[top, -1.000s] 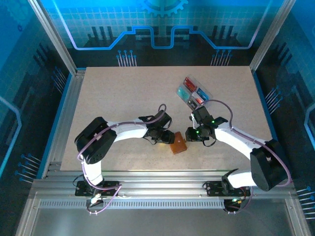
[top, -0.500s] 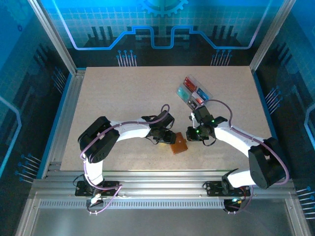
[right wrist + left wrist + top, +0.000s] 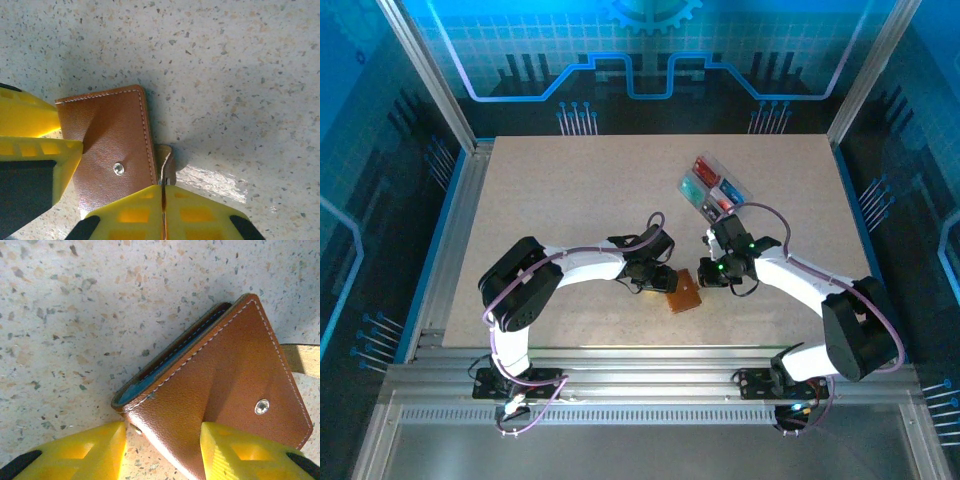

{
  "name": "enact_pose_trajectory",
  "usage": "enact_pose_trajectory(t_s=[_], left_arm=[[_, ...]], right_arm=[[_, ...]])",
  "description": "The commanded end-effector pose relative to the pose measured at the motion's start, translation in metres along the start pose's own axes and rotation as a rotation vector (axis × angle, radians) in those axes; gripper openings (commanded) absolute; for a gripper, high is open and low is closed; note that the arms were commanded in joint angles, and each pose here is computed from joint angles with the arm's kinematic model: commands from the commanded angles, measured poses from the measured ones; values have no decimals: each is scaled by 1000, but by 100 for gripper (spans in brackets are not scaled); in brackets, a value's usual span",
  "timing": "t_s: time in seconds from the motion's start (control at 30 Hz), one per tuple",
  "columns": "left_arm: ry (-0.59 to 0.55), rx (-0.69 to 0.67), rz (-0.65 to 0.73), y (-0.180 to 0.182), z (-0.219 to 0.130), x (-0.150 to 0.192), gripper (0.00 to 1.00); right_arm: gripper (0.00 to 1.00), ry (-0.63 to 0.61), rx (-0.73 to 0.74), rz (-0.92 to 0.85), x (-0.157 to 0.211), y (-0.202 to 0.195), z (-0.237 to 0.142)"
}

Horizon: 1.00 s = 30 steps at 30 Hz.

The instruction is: Put the credit cards into the card holder

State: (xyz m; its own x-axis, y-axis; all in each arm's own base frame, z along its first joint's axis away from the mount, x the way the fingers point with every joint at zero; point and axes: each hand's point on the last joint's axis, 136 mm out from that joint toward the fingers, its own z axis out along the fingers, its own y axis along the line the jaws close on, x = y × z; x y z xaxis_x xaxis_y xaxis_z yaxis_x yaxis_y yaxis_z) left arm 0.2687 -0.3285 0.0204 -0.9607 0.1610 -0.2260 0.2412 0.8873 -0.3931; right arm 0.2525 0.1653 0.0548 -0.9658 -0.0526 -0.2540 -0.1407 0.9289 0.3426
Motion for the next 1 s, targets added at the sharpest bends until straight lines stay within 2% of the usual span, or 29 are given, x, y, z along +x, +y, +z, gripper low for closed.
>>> enact_pose_trajectory(t_s=[0.0,0.13,0.6,0.97], left_arm=[[66,-46,1,14,21,23,44],[68,-37,-5,13,23,24,44],[75,-22,-16,13,28,26,44],[80,-17,-18,12,30,26,44]], right_arm=[[6,-2,-33,-4,-3,4,-3],[0,-2,-69,-14,-3,10,-4],[0,90,-90,-80,9,28,24],[0,101,-121,-91,8,37,27]])
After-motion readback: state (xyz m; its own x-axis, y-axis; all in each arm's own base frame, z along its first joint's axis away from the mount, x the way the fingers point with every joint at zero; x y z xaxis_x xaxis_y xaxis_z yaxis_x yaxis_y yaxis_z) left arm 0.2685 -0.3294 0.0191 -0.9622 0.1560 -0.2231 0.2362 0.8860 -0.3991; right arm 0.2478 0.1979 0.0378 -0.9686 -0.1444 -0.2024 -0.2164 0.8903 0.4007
